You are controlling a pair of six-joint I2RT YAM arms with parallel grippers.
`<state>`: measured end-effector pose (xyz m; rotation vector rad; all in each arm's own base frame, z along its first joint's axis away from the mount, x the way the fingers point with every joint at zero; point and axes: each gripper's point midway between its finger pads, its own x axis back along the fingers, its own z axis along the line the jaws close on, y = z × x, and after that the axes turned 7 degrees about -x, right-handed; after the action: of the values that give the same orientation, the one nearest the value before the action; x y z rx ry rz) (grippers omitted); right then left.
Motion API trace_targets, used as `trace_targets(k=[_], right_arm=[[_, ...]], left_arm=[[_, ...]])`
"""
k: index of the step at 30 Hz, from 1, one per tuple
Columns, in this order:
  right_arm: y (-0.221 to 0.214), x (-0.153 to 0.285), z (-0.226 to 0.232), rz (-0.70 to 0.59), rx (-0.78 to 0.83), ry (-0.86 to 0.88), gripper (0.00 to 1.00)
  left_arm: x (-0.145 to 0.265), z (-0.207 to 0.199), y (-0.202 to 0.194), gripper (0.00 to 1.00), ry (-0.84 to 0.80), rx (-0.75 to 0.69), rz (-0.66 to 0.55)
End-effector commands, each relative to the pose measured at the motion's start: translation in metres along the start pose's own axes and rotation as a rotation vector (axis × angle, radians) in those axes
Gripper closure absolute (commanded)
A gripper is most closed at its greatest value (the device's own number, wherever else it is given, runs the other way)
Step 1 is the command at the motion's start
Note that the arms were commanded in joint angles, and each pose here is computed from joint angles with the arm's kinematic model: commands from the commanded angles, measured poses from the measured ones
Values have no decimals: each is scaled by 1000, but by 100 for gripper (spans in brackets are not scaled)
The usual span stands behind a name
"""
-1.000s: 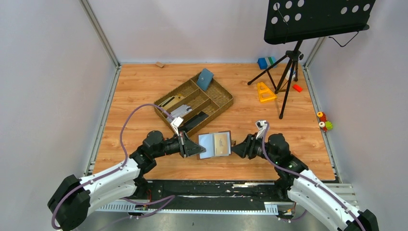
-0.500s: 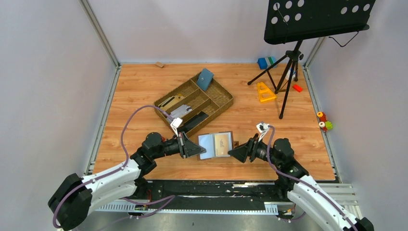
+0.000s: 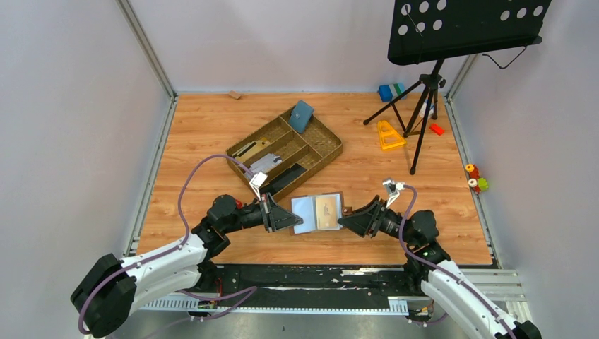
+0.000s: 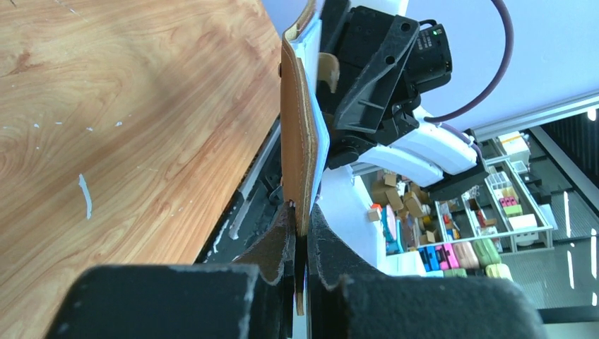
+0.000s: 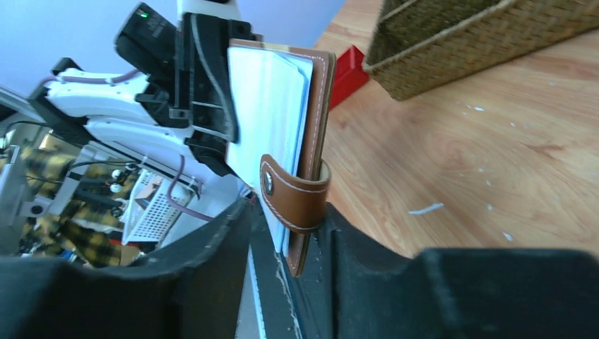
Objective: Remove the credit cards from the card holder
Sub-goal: Remove the credit card from the card holder.
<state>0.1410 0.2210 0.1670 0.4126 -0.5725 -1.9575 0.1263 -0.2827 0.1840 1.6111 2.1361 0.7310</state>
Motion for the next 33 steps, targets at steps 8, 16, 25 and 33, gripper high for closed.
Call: trace_targets(k=[8, 16, 25, 33], right_arm=[[15, -3, 25, -32, 38, 89, 88], [15, -5, 28, -19, 38, 106, 100], [16, -7, 7, 57, 87, -72, 98], [11, -12, 24, 134, 94, 7, 97]], left_arm=[[-2, -7, 4, 100, -42, -41, -12], [-3, -4, 3, 100, -28, -43, -4], [-12, -4, 3, 100, -18, -66, 21], [-24, -4, 4, 100, -5, -89, 40]])
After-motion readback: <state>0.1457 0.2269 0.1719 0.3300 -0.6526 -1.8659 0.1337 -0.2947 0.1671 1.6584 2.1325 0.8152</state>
